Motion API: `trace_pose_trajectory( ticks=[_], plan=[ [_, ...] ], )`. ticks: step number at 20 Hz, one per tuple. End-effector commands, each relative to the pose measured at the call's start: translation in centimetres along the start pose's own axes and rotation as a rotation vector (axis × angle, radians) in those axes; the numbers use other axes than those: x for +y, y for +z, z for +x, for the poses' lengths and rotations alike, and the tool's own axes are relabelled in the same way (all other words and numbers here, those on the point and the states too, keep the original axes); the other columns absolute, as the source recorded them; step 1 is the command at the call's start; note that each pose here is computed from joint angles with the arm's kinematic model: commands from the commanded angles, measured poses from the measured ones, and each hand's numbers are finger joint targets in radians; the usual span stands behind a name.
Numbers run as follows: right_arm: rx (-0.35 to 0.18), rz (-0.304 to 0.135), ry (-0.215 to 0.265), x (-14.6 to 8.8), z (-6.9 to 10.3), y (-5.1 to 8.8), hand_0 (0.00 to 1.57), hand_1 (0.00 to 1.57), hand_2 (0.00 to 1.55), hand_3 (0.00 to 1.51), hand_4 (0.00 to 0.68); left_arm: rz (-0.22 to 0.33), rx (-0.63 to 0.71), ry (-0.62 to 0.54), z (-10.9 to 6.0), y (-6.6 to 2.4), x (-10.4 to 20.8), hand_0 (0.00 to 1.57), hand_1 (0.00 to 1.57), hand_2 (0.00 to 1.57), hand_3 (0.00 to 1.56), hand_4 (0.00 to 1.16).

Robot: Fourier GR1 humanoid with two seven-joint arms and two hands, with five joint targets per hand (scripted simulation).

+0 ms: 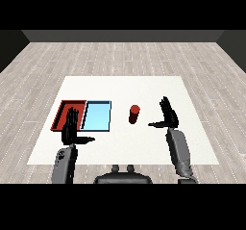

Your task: Pick the red can and put it in the red box

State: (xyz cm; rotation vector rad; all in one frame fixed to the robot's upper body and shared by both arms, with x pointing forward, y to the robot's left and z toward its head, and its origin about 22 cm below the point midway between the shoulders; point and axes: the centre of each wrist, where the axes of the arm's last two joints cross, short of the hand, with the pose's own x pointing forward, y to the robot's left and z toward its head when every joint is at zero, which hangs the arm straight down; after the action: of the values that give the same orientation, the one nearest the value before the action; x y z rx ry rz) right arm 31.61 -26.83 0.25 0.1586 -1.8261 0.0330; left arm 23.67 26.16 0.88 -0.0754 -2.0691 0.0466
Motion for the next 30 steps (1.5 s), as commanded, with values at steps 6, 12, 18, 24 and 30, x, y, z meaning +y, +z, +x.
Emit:
trace_pose_trajectory(
  ticks=[6,12,18,24,30],
  plan=[
    [0.051,-0.014,-0.113,2.3,-2.9,-1.9,0.00,0.00,0.00,0.00,0.000,0.004,0.003,-0.012,0.0,-0.61,0.7,0.00,0.00,0.00,0.00,0.00],
    [0.073,0.008,-0.135,4.7,-6.0,0.4,0.00,0.00,0.00,0.00,0.000,0.016,0.020,-0.006,1.1,-0.96,-1.8,0.00,0.00,0.00,0.00,0.00],
    [0.095,0.001,-0.167,6.5,-6.7,-1.9,0.00,0.00,0.00,0.00,0.000,-0.002,0.006,0.000,-0.8,0.63,-0.2,0.00,0.00,0.00,0.00,0.00],
    [0.091,0.003,-0.193,7.8,-6.3,-2.7,0.00,0.00,0.00,0.00,0.000,0.015,-0.001,0.005,2.0,-1.00,-1.5,0.00,0.00,0.00,0.00,0.00],
    [0.118,0.009,-0.232,7.8,-7.5,-2.5,0.00,0.00,0.00,0.00,0.000,0.002,0.009,0.010,0.6,-1.52,-0.5,0.00,0.00,0.00,0.00,0.00]
  ],
)
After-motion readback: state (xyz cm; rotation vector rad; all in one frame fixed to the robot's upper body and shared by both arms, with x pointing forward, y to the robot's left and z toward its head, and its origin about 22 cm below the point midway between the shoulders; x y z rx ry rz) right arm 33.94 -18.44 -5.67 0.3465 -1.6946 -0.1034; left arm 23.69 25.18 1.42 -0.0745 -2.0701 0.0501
